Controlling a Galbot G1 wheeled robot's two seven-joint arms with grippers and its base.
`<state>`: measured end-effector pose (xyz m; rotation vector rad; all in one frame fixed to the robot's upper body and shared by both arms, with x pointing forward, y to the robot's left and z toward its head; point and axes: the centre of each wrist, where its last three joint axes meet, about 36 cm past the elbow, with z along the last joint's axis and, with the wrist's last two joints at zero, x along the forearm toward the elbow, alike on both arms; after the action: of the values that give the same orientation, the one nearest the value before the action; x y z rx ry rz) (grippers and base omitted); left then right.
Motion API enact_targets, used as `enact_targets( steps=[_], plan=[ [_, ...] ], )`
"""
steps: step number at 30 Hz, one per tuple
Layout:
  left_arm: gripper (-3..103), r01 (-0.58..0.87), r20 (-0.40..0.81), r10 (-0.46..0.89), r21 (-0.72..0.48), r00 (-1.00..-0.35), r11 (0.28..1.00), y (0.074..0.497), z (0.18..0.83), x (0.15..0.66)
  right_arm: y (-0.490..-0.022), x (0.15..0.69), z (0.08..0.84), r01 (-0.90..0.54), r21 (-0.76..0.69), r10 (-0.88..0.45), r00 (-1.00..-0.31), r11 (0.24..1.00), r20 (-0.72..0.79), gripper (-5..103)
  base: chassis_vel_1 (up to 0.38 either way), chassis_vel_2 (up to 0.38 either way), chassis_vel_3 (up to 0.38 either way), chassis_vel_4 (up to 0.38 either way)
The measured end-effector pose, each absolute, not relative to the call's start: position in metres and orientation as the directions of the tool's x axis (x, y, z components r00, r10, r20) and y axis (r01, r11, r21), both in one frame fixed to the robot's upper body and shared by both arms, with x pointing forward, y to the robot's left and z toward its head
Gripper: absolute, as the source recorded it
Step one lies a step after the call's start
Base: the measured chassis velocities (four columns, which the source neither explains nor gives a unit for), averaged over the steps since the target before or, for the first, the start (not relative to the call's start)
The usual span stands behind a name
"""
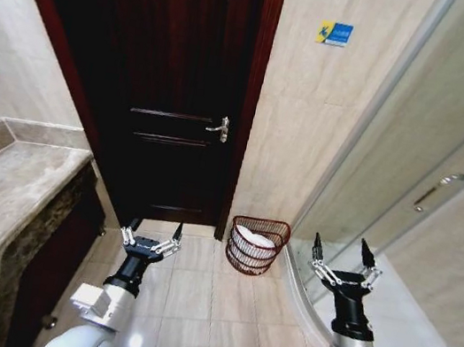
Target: Discard the used towel into the hamper.
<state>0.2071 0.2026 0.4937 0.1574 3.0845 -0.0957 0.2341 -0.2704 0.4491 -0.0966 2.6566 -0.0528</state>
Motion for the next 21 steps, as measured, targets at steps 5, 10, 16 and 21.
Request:
enact_targets(
  steps=[5, 10, 16, 21],
  plan=[
    [100, 0.103, -0.055, 0.100, -0.059, -0.993, 0.993, 0.203, 0.494, 0.207, -0.271, 0.235, 0.453, -0.060, -0.058, -0.081, -0.876, 0.996, -0.475, 100, -0.010, 0.005, 0.013, -0.007],
    [100, 0.103, -0.055, 0.100, -0.059, -0.993, 0.993, 0.203, 0.494, 0.207, -0.271, 0.236, 0.456, -0.061, -0.058, -0.082, -0.871, 0.996, -0.484, 100, -0.052, 0.070, 0.071, -0.044],
    [100, 0.103, -0.055, 0.100, -0.059, -0.993, 0.993, 0.203, 0.494, 0.207, -0.271, 0.235, 0.461, -0.057, -0.064, -0.082, -0.858, 0.996, -0.507, 100, 0.000, 0.000, 0.000, 0.000],
    [100, 0.103, -0.055, 0.100, -0.059, -0.993, 0.993, 0.203, 0.494, 0.207, -0.272, 0.233, 0.463, -0.063, -0.075, -0.093, -0.846, 0.995, -0.526, 100, 0.000, 0.000, 0.000, 0.000]
  ],
)
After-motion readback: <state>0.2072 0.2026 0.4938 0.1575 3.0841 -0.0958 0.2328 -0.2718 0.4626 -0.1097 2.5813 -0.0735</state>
